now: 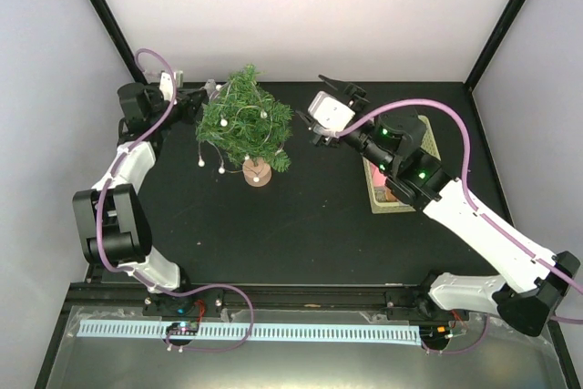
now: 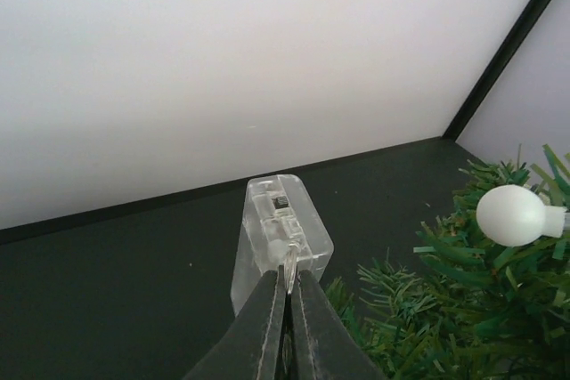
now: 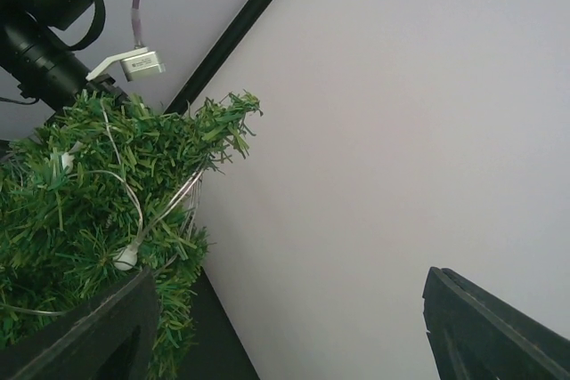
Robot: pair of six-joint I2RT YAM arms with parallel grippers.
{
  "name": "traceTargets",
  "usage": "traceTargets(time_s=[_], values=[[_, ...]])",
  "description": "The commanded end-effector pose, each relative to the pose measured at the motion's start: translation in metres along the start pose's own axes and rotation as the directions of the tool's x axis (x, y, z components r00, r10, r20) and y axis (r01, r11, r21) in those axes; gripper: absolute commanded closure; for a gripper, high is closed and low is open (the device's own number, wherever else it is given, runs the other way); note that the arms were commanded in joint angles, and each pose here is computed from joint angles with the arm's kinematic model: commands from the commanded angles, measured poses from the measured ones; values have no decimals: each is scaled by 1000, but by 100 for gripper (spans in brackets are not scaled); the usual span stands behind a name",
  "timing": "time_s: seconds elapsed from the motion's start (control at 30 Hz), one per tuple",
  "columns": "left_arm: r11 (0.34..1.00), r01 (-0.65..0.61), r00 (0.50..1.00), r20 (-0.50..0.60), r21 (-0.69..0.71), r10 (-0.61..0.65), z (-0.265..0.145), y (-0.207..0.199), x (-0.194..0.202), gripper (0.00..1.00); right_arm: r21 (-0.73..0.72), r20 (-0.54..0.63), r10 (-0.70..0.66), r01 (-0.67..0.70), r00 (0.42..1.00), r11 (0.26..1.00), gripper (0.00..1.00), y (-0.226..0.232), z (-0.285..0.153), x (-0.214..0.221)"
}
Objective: Decorate the small christmas tree
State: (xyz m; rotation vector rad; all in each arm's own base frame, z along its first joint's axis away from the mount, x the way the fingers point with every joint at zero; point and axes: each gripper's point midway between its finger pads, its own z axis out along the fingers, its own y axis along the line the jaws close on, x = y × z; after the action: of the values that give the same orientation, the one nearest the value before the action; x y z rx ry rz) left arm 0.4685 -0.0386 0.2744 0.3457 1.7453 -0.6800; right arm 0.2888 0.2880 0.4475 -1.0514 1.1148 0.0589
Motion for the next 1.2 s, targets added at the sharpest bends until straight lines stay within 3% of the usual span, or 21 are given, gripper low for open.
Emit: traceTargets(time_s=[0.0, 0.13, 0.2, 0.33, 0.67, 1.17], values=[[994, -57, 998, 43, 89, 53, 12, -15, -22, 97, 41, 20, 44, -44, 999, 998, 18, -13, 4, -5], [986, -59, 998, 27, 158, 55, 30, -21, -15, 96, 136, -57, 274, -265, 960, 955, 19, -49, 16, 32], [980, -58, 998, 12, 190, 57, 40, -24, -10, 95, 150, -80, 316, -302, 945, 942, 20, -57, 18, 46], [967, -47, 999, -11, 251, 52, 58, -27, -6, 96, 122, -70, 326, -316, 943, 941, 19, -49, 16, 50], [906, -67, 997, 65, 418, 43, 71, -64, -25, 96, 126, -82, 336, -325, 938, 937, 19, -46, 11, 58], [857, 20, 999, -40, 516, 1, 68, -82, -7, 78, 116, -95, 347, -336, 933, 935, 19, -38, 9, 67]])
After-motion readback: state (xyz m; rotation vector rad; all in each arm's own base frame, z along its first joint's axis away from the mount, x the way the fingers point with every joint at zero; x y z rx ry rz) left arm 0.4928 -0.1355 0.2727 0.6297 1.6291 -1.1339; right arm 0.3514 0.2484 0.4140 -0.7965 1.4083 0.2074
